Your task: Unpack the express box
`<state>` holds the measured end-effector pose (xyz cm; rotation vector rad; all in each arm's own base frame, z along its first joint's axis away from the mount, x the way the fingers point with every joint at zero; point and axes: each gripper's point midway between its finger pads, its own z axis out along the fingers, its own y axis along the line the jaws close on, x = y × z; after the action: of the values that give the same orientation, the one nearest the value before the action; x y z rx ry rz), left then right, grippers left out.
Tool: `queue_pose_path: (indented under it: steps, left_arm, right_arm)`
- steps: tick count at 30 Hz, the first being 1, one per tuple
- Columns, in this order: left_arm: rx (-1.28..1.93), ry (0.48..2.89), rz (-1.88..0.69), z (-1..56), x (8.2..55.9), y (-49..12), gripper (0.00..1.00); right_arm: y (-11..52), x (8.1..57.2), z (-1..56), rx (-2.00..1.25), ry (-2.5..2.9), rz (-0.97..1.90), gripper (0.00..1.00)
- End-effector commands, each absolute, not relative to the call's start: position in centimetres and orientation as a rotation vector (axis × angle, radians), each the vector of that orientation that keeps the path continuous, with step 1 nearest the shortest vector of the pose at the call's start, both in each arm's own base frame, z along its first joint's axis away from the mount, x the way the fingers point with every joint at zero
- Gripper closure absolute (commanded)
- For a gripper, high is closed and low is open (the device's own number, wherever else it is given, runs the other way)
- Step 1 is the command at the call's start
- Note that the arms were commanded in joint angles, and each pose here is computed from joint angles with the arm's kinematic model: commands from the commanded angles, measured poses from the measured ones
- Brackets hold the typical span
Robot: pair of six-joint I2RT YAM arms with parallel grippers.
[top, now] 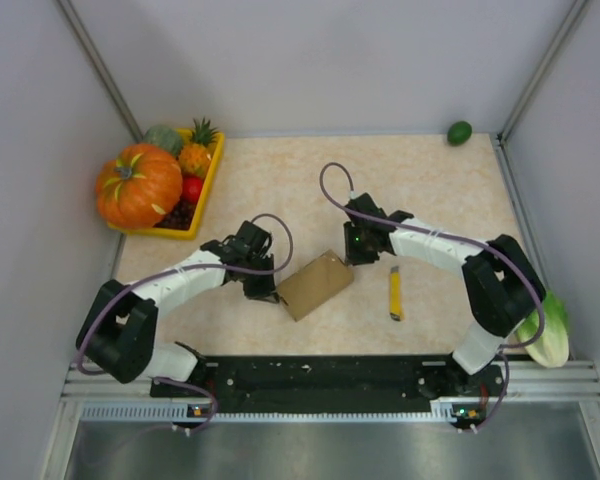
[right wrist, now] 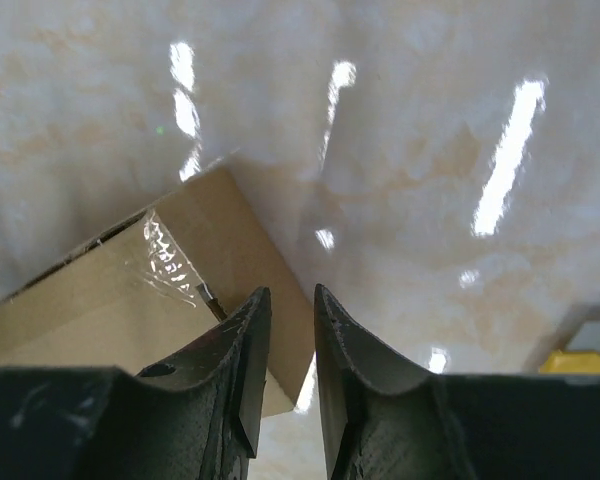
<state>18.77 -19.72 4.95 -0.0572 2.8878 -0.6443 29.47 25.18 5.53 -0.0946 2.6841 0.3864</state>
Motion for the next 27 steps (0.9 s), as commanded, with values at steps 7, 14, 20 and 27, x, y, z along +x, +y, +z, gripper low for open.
queue_pose_path:
  steps: [7, 14, 20, 27]
  left_arm:
    - [-0.091, 2.602, -0.564, 8.3, 30.3, -20.4, 1.0]
    - [-0.18, 2.6, -0.427, 9.7, 31.2, -16.8, 0.74]
    - [-0.177, 2.6, -0.42, 10.1, 28.0, -15.3, 0.63]
    - [-0.179, 2.635, -0.659, 8.0, 23.8, -17.2, 0.78]
  right_arm:
    - [25.7, 22.9, 7.8, -0.122, 2.708, 0.561, 0.72]
    - [23.4, 24.8, 11.1, 0.026, 2.615, 0.416, 0.49]
    - [23.7, 27.6, 14.0, 0.02, 2.531, 0.398, 0.45]
    - [26.6, 31.0, 13.5, -0.084, 2.545, 0.381, 0.55]
